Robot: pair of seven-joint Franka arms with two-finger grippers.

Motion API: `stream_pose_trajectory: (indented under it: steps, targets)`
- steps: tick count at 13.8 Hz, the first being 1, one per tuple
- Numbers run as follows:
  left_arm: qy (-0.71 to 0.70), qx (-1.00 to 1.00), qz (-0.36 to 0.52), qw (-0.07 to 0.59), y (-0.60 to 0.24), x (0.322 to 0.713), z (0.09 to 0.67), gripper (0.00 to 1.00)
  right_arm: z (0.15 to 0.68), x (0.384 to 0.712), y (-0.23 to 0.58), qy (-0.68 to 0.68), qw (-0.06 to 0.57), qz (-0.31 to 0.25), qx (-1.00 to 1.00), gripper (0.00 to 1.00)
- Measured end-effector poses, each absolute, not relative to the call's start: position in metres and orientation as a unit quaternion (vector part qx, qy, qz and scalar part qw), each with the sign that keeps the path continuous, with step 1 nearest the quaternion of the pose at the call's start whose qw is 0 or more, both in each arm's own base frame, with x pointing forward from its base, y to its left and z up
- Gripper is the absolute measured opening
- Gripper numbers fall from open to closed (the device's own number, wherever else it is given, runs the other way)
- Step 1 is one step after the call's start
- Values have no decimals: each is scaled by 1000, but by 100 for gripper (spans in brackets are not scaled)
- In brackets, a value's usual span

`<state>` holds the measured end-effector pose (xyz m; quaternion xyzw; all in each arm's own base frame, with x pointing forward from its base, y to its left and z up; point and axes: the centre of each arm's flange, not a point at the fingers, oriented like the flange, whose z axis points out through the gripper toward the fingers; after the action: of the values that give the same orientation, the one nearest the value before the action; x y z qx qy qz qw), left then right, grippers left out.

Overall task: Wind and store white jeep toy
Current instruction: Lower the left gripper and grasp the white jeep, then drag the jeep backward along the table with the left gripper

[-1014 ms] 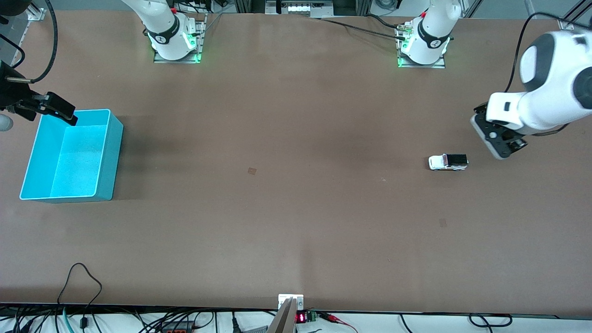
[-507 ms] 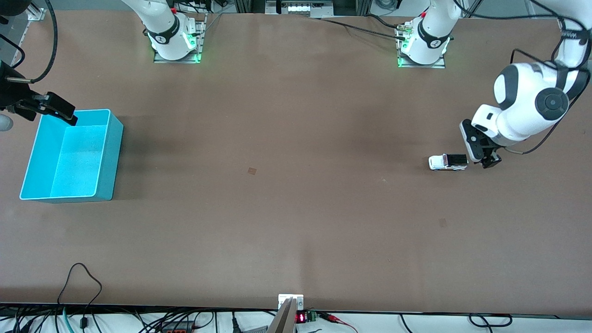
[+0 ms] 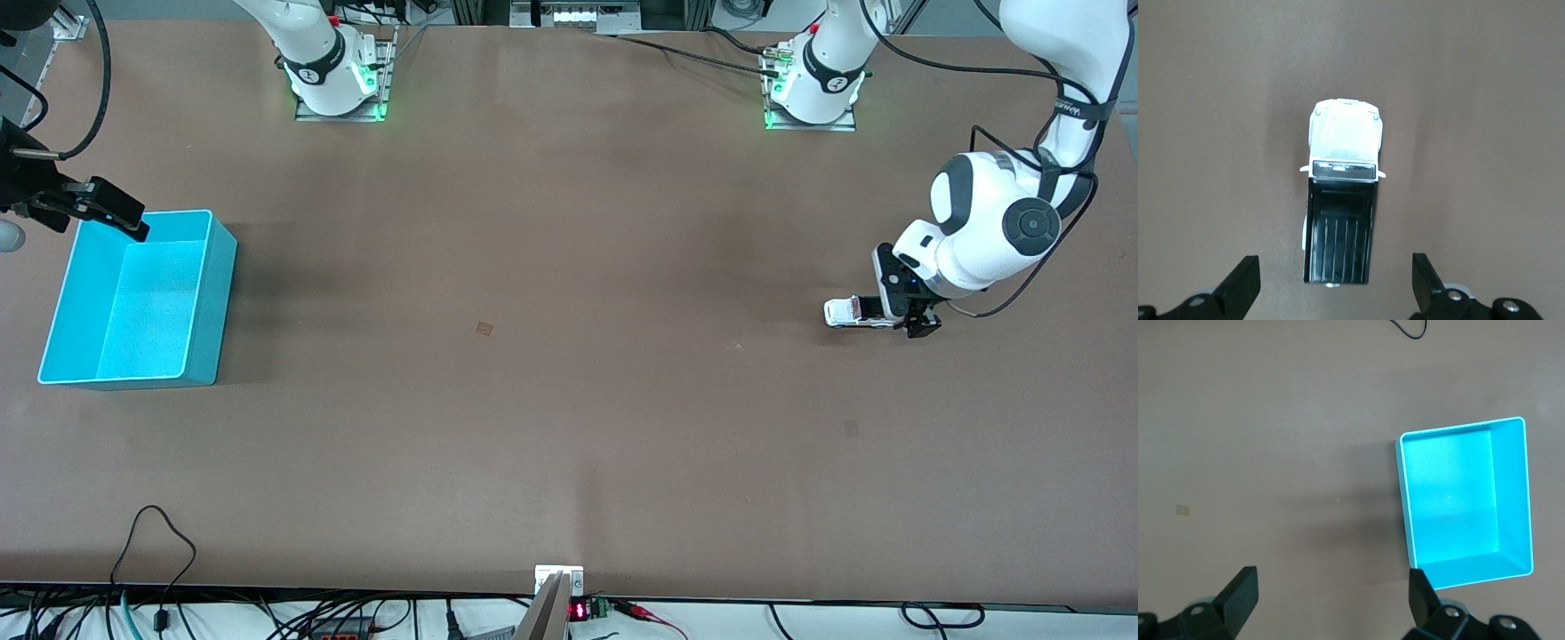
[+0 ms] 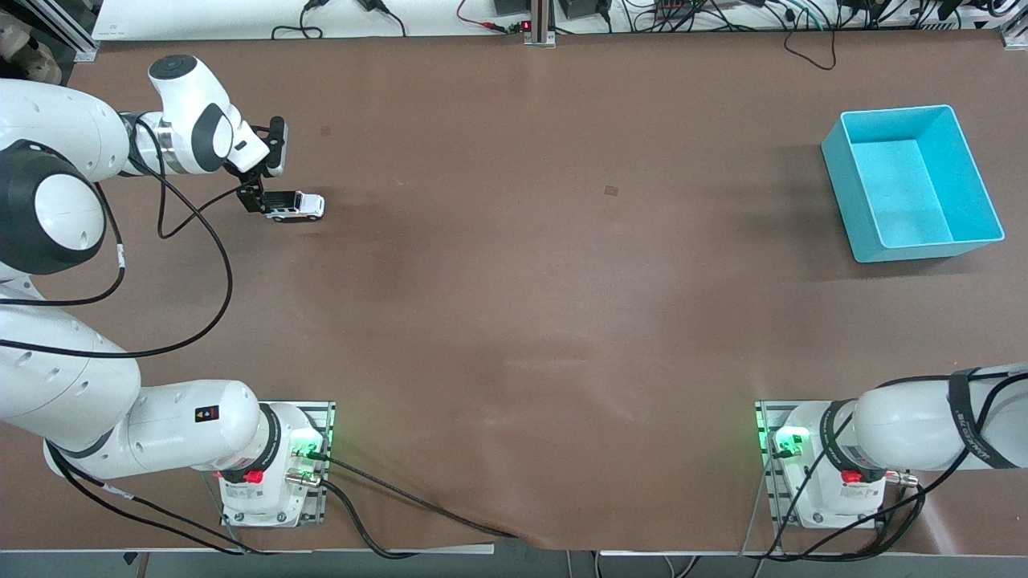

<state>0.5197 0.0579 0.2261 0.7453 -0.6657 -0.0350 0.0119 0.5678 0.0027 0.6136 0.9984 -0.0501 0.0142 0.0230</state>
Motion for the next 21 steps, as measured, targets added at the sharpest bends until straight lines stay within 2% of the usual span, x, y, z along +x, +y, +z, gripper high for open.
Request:
stream_pose_trajectory:
  steps: [6,9,13,14,21]
  targets:
    - [-678,735,-18,4,47,502,196,100,614,568,3,-50,23,14,998,100]
    - [-685,729,-10,0,36,503,196,97,614,568,3,-50,23,14,998,100]
    - [-685,729,-7,-2,36,504,196,54,614,568,3,-50,23,14,998,100]
    - [-685,728,-6,-3,36,504,197,50,614,568,3,-50,23,14,998,100]
    - [-688,726,-7,-2,36,504,196,50,614,568,3,-50,23,14,998,100]
